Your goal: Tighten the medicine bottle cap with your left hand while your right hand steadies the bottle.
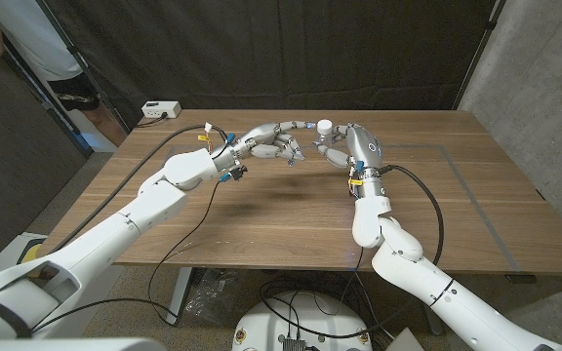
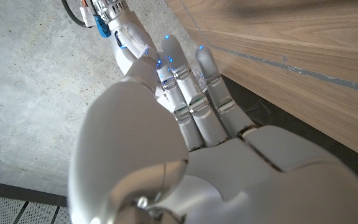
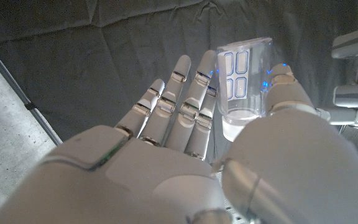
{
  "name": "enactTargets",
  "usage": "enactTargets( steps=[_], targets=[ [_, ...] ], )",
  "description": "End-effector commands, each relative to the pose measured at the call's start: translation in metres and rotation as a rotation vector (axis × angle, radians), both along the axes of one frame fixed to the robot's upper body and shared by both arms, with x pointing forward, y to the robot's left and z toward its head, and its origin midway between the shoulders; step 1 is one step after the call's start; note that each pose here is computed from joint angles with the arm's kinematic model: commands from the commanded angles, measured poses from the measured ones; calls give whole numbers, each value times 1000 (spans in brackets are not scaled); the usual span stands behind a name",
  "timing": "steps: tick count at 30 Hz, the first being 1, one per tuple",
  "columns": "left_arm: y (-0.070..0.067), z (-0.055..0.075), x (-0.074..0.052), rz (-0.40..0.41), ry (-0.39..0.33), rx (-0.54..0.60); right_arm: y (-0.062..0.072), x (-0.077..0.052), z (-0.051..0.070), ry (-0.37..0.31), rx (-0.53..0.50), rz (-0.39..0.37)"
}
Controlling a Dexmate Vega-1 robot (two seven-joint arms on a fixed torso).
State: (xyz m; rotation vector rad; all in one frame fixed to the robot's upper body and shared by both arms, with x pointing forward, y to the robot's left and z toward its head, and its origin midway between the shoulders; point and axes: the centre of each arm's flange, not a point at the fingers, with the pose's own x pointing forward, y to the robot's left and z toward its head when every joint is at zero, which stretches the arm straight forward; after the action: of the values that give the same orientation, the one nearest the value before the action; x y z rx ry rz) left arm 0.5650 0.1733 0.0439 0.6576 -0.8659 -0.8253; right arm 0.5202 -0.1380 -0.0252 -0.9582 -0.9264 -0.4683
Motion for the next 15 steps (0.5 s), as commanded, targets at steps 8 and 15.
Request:
enactTargets(
  steps=[8,15],
  targets=[
    [-5,2,5,-28,-2,12,9,-6,1,-16,-19,13],
    [-11,5,3,-49,-12,20,13,-5,-3,-1,-31,21]
  ],
)
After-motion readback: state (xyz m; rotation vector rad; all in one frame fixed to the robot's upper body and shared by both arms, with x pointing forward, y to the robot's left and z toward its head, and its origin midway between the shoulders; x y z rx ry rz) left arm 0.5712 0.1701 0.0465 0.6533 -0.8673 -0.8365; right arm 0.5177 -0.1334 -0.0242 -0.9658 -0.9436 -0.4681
